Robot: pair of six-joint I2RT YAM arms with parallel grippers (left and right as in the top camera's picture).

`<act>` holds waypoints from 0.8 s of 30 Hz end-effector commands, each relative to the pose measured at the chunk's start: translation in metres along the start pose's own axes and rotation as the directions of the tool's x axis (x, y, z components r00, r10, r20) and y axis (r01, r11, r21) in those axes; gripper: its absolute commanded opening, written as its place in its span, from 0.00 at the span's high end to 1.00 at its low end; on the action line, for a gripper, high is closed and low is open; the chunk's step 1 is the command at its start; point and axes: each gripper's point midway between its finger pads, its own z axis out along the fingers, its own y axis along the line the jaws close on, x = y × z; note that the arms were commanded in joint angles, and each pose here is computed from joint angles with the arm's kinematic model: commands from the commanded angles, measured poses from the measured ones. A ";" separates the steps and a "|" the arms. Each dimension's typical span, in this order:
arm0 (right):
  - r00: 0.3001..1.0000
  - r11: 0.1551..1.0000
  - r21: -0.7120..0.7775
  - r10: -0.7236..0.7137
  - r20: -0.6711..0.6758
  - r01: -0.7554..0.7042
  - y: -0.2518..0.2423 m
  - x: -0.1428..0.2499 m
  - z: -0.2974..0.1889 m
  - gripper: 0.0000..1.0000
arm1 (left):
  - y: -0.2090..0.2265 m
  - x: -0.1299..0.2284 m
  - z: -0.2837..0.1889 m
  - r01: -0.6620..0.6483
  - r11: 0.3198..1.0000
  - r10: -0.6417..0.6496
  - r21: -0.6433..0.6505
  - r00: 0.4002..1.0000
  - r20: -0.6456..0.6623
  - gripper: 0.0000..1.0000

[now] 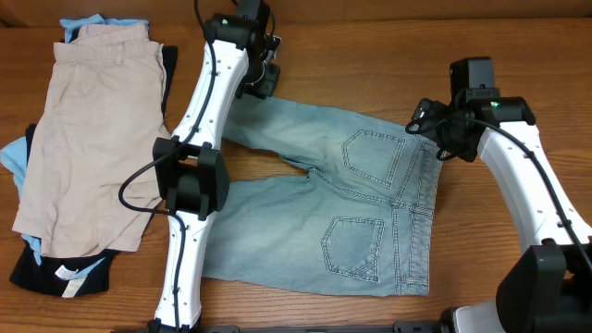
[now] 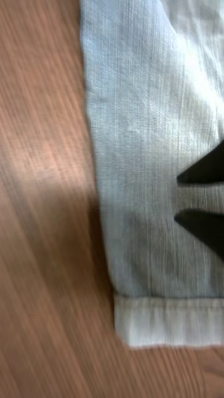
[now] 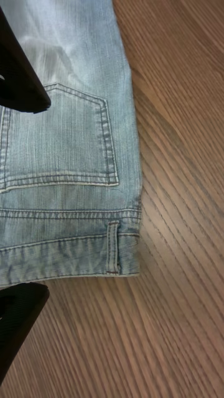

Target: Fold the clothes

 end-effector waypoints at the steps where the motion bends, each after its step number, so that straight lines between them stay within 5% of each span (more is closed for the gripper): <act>1: 1.000 1.000 0.010 -0.028 0.005 0.028 -0.002 -0.001 0.001 0.09 | -0.009 0.014 0.012 0.002 1.000 -0.001 0.019 0.999 -0.054 0.95; 9: 1.000 1.000 0.014 -0.027 -0.002 0.027 -0.003 0.001 0.001 0.09 | 0.004 0.041 0.043 0.091 0.995 -0.097 -0.048 0.985 -0.143 0.96; 24: 1.000 1.000 0.013 -0.027 -0.001 0.027 -0.003 0.001 0.001 0.09 | 0.009 0.034 0.093 0.158 0.985 -0.161 -0.064 0.986 -0.051 0.96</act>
